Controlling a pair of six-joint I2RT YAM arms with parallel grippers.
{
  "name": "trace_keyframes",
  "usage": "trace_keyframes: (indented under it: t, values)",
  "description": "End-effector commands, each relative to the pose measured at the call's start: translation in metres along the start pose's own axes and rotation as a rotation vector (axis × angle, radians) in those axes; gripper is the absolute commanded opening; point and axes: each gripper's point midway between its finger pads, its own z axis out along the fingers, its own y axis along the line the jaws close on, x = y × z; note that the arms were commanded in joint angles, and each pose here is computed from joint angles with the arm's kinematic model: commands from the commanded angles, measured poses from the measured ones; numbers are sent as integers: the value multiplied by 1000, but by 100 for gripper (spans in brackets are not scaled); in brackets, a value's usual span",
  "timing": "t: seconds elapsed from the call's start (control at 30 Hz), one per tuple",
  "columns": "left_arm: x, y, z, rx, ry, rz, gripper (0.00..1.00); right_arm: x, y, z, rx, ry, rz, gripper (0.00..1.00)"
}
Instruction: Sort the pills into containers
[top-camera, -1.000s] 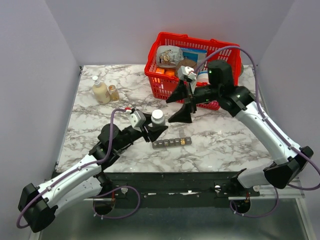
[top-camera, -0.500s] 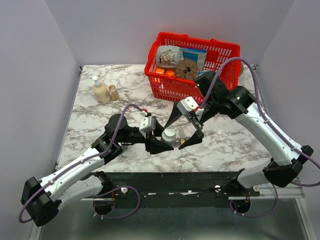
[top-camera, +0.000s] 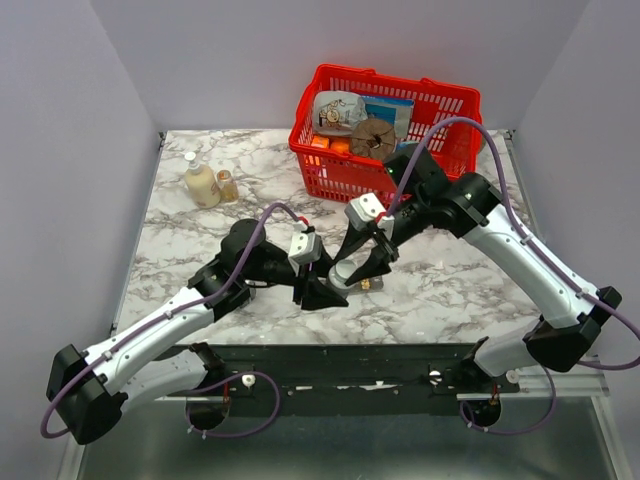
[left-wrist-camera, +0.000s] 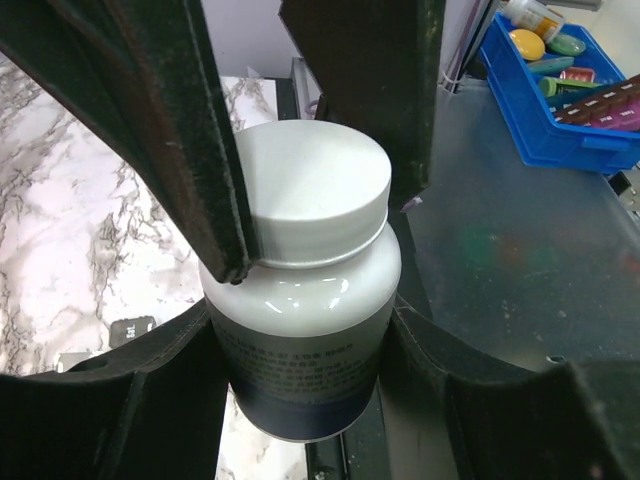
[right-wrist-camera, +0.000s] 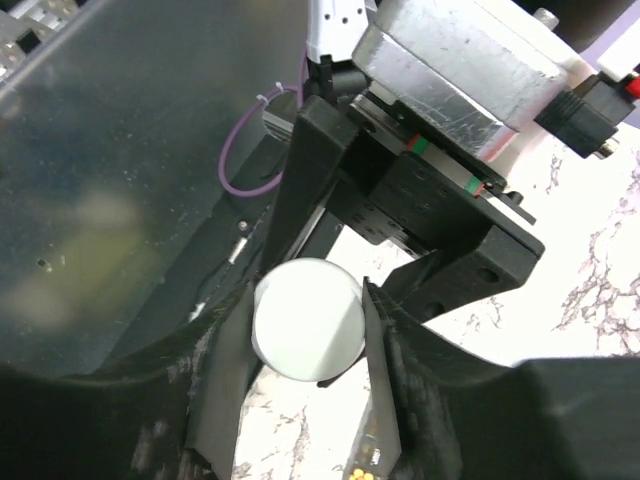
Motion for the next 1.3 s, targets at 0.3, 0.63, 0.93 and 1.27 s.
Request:
trace_keyframes:
  t: [0.3,0.63,0.93,1.27]
  values:
    - [-99,87,-63,-767,-365,285,0,56,-66,5,406,80,462,23]
    - [-79,114,-39,-828,-354,256,0,56,-97,-9,554,-8,577,58]
    - [-23,52,-15,-415,-138,181,0,-26,-57,-67,378,-109,127,100]
    - [-15,-17,-2,-2,-25,93,0,-4,14,-25,29,-23,-91,99]
